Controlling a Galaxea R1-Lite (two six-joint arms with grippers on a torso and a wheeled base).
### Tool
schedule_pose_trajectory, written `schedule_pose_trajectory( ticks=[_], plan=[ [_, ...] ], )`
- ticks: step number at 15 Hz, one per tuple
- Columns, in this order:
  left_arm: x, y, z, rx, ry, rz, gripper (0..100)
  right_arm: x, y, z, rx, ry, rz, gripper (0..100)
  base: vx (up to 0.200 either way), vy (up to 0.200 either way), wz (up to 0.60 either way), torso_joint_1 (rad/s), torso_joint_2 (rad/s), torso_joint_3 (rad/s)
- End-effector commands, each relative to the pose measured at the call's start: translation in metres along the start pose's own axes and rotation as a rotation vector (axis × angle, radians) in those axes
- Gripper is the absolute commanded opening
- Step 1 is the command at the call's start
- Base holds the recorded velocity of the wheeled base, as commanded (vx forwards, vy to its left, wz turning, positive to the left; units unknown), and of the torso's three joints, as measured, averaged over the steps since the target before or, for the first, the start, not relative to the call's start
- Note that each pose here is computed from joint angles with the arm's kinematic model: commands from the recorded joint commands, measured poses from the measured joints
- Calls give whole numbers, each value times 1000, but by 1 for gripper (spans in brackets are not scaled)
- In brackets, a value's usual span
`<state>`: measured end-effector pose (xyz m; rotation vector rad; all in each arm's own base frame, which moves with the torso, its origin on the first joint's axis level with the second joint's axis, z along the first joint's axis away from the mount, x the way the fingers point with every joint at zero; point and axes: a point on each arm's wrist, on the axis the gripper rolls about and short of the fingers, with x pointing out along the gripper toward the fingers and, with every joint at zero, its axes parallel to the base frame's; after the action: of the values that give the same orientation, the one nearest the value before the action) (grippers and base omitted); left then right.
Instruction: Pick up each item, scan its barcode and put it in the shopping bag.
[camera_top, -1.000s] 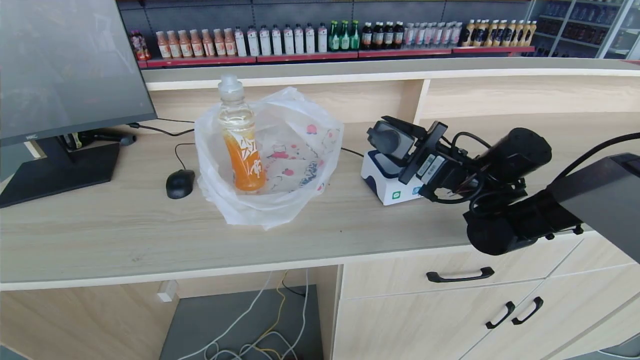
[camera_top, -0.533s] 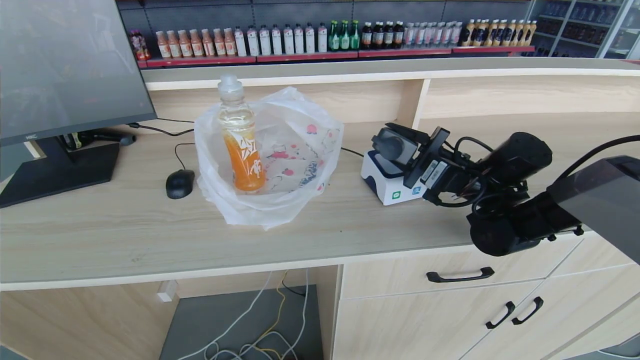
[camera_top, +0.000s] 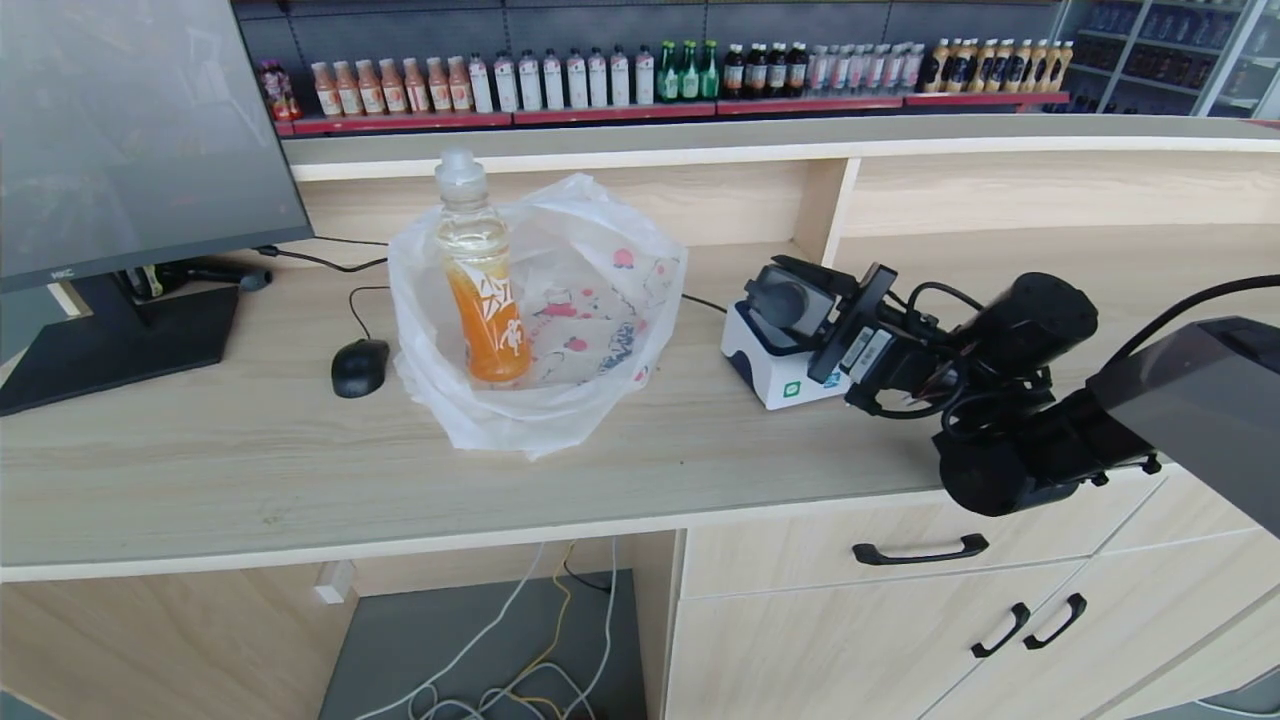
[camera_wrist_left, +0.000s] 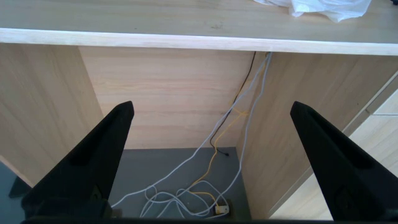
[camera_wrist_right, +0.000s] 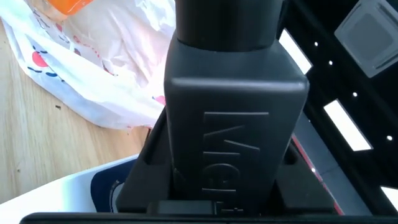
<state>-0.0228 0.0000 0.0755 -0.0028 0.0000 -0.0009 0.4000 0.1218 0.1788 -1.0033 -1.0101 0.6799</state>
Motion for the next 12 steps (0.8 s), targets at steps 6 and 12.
schedule_pose_trajectory(
  ticks=[6,12],
  plan=[
    [0,0,0,0,0,1,100,-7,2,-10,0,27,3,0,0,0,0,0,0,0],
    [0,0,0,0,0,1,100,-7,2,-9,2,25,4,0,0,0,0,0,0,0]
  ],
)
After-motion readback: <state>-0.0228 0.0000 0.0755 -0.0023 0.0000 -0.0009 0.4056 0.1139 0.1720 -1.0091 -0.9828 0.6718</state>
